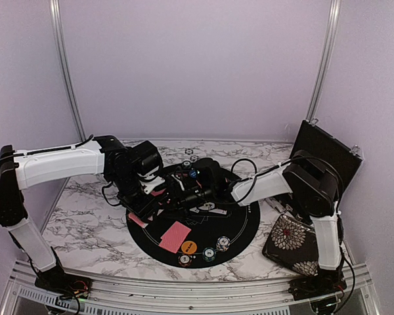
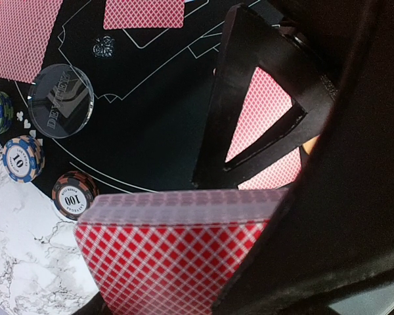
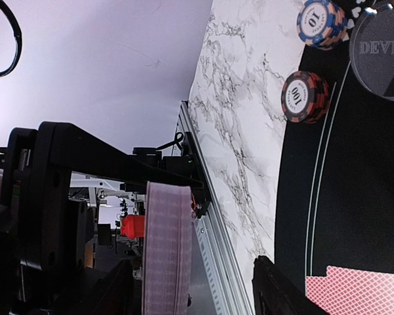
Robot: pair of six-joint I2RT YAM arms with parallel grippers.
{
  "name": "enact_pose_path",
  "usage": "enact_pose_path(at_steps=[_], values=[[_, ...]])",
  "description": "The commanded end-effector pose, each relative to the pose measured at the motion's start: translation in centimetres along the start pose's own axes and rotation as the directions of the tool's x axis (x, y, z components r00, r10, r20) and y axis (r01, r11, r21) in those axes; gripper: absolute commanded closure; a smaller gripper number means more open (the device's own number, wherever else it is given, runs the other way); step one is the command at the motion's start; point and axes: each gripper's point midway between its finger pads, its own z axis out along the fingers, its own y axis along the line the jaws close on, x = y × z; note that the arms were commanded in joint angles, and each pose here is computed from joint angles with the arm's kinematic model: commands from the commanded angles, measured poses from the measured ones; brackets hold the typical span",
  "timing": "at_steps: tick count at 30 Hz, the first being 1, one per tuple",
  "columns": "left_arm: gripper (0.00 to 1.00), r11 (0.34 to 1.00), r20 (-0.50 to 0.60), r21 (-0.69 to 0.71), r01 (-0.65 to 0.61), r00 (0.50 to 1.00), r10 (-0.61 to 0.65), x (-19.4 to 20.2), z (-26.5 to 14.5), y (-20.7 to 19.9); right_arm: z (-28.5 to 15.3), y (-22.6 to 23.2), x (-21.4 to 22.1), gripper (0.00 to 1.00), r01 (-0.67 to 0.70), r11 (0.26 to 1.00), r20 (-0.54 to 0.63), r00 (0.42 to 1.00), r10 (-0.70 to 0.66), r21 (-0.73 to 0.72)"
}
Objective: Distribute texas hold em gaming equipment
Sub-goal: Pick up the poker card from the face-down deck piles.
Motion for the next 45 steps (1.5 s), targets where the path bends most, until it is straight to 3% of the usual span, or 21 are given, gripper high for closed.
enact_pose_path(at_steps=[1, 17, 45], values=[[0.56, 1.0, 0.011, 0.001, -0.011, 1.0, 0.011, -0.2, -0.7, -0.1, 0.8, 1.1, -0.1, 0.41, 0.035, 0.999, -0.012, 0.999, -0.036, -0.038], [0.56, 1.0, 0.016, 0.0, -0.01, 1.0, 0.01, 0.0, -0.9, -0.1, -0.8, -0.3, -1.0, 0.5, 0.021, 1.0, 0.035, 0.999, -0.022, 0.017], [0.56, 1.0, 0.016, 0.001, -0.013, 1.0, 0.013, 0.0, -0.9, -0.1, -3.1, 0.8, -2.3, 0.55, 0.042, 0.999, 0.082, 0.996, -0.044, 0.029]])
